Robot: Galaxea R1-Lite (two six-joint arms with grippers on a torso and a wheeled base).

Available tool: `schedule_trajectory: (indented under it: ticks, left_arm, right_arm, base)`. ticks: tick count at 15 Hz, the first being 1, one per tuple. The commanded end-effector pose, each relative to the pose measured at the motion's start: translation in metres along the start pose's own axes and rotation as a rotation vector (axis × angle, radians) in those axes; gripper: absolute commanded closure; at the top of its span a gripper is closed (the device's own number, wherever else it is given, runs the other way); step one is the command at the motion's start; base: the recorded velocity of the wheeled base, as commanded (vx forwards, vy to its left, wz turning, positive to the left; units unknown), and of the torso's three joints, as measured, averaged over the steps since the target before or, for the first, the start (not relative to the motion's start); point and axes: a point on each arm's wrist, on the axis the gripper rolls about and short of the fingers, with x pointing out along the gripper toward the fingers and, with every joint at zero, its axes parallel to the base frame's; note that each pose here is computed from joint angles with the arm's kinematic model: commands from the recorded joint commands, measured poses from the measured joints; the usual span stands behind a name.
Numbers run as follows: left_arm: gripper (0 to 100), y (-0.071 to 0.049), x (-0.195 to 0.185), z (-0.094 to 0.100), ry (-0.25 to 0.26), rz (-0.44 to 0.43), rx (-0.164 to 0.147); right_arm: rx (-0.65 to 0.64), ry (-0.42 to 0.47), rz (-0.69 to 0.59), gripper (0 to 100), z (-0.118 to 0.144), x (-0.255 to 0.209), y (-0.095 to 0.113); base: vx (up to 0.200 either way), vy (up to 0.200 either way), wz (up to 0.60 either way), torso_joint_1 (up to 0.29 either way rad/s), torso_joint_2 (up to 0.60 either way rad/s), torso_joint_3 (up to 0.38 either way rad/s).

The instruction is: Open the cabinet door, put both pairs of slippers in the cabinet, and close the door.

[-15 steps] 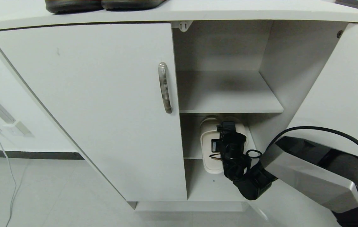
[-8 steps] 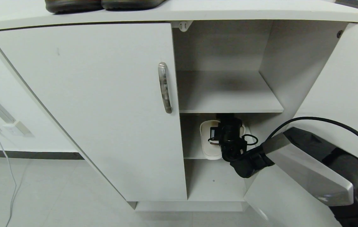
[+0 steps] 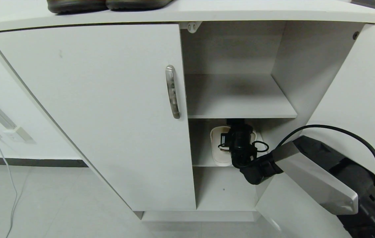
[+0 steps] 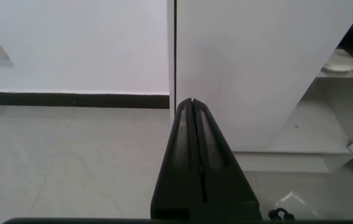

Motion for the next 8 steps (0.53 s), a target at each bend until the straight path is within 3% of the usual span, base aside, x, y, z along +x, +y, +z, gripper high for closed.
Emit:
schedule_trajectory:
  ticks: [1, 2, 8]
  left_arm:
    - [100, 0.000, 0.000, 0.000, 0.001, 0.001, 0.000]
    - [100, 0.000, 0.000, 0.000, 0.001, 0.001, 0.000]
    - [100, 0.000, 0.000, 0.000, 0.001, 0.001, 0.000]
  right_arm:
    - [-0.002, 0.002, 0.000, 100, -0.001, 0.000, 0.000]
    - [-0.003, 0.003, 0.000, 0, -0.001, 0.000, 0.000]
    - [-0.020, 0.021, -0.003, 0, -0.001, -0.011, -0.002]
  base:
    - [0.000, 0.000, 0.00, 0.000, 0.00, 0.000]
    - [0.000, 0.000, 0.00, 0.000, 0.00, 0.000]
    - [0.000, 0.000, 0.00, 0.000, 0.00, 0.000]
